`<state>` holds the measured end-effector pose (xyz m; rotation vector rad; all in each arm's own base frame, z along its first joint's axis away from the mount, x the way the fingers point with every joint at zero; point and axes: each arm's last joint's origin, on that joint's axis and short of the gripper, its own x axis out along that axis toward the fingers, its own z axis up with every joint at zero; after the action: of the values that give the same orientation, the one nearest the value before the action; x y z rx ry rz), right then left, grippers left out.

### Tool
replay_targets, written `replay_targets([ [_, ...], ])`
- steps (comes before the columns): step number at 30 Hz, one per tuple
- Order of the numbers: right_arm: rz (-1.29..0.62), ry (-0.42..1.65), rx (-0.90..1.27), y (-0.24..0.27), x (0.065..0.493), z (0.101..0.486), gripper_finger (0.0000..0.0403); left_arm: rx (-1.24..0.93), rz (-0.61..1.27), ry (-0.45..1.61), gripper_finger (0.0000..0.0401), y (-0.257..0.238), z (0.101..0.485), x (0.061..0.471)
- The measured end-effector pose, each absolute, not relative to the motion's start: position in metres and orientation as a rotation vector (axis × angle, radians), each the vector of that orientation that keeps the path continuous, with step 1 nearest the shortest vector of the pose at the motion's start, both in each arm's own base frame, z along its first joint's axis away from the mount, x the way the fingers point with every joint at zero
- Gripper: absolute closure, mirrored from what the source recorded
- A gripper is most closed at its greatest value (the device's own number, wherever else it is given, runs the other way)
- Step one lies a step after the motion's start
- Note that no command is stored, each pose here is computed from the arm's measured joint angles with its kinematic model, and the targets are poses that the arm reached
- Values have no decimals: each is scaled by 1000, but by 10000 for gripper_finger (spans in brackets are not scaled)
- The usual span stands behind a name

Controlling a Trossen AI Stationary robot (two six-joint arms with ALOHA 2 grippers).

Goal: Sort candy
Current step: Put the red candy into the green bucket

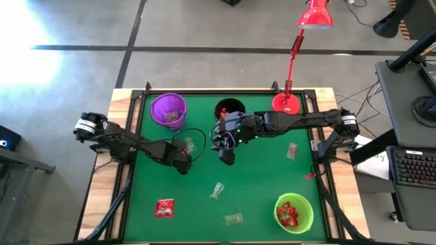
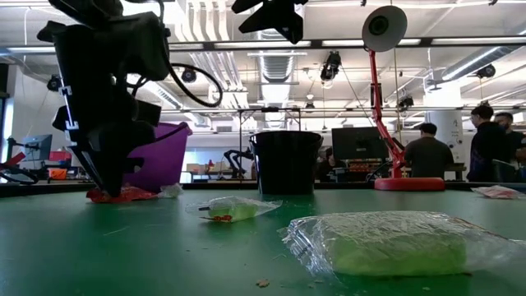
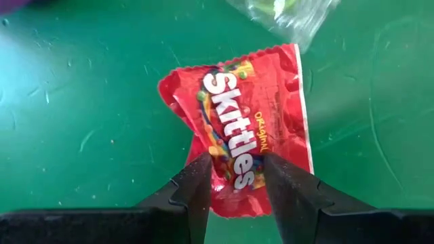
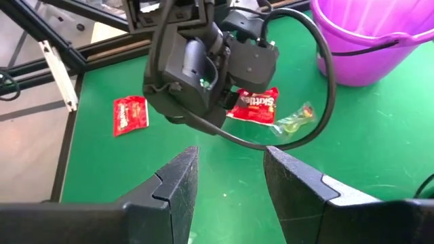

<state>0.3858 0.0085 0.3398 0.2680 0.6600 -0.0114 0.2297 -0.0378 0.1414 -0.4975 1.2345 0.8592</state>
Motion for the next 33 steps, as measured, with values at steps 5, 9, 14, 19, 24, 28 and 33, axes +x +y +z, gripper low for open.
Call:
replay_targets([
  [5,-3,661,265,12,386,340,243,-512,864,1242,282,-38,138,230],
  [9,-3,662,275,14,386,340,243,-512,864,1247,284,-38,137,230],
  [14,0,662,276,15,386,340,243,-506,865,1260,327,-38,135,230],
  [19,0,663,276,15,386,340,243,-477,844,1290,391,-39,132,230],
  [24,-6,668,290,15,385,339,243,-470,821,1303,395,-40,135,228],
  [28,-26,692,336,15,383,339,243,-482,786,1334,398,-43,147,221],
  [33,-29,696,343,15,380,341,243,-502,683,1230,400,-48,178,217],
])
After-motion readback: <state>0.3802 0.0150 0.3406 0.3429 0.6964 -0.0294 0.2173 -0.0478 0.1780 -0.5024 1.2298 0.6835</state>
